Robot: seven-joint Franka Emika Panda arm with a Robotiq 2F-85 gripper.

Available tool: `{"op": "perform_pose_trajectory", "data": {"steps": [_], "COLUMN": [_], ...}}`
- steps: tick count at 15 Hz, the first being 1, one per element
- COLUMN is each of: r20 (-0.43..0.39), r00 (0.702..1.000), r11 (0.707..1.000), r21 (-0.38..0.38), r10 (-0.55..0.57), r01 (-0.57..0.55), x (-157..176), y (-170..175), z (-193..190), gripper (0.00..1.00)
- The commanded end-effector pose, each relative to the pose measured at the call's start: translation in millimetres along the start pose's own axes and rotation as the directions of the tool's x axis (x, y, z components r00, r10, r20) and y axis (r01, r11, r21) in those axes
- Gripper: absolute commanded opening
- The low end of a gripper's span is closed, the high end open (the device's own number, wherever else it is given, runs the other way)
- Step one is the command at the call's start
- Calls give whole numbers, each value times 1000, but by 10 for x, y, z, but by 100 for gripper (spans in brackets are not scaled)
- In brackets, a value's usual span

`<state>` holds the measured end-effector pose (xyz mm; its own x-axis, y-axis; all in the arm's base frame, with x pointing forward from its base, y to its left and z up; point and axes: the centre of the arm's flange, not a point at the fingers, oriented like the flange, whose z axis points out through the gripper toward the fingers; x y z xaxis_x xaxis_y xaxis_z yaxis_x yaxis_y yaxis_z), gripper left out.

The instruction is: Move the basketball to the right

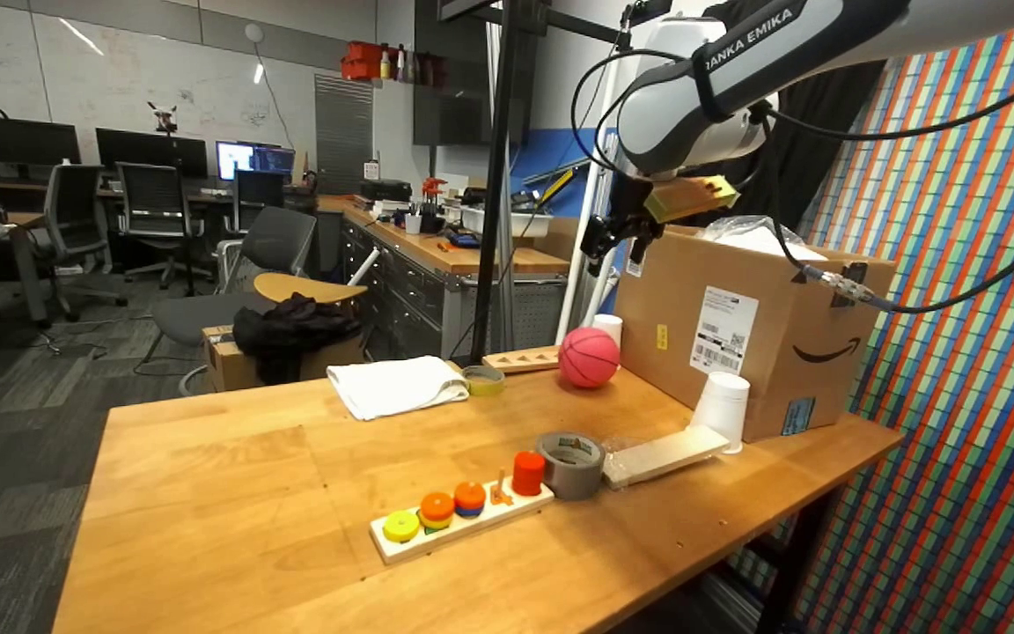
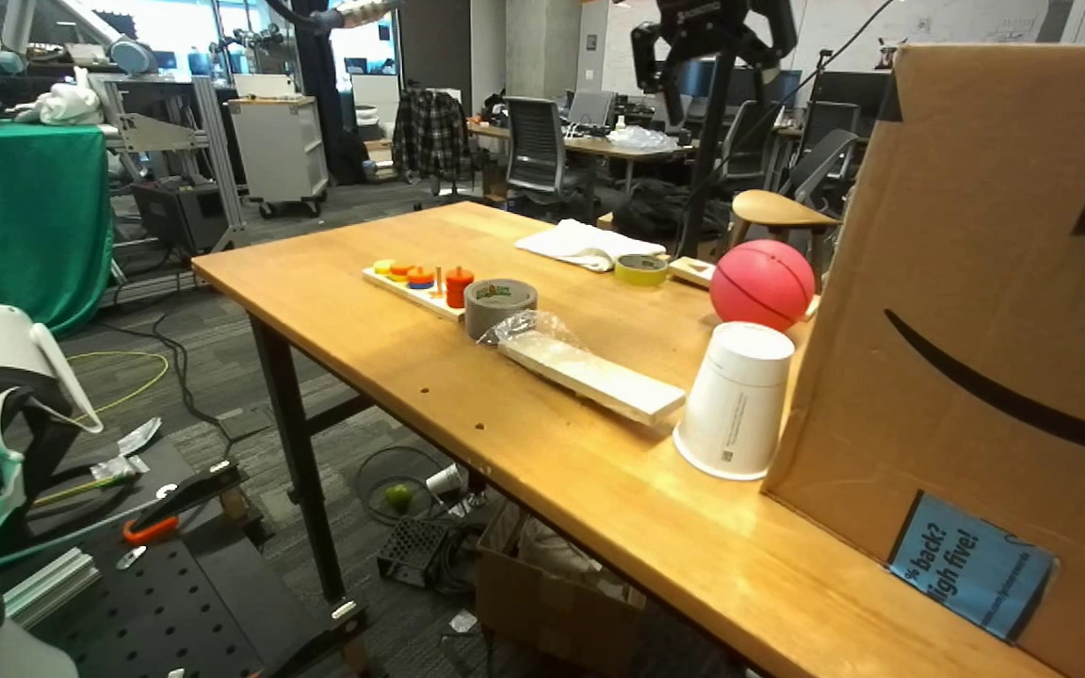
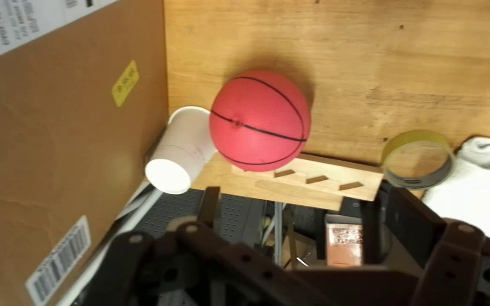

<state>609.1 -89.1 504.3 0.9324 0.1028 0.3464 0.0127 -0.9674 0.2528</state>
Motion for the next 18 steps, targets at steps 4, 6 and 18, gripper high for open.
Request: {"op": "perform_pose_trajectory", "data": {"steps": [4,6,18], "r20": [-83,-99,-85], "r00": [967,939,745], "r11": [971,942,734], "r21": [-36,-87,-276], "r10": [-240,-331,-661], "r01": [238,323,620], "x": [-473,-490,-235], "y": [-1002,-1354,-2837], "z": [-282,-292,88], "gripper": [100,100,100]}}
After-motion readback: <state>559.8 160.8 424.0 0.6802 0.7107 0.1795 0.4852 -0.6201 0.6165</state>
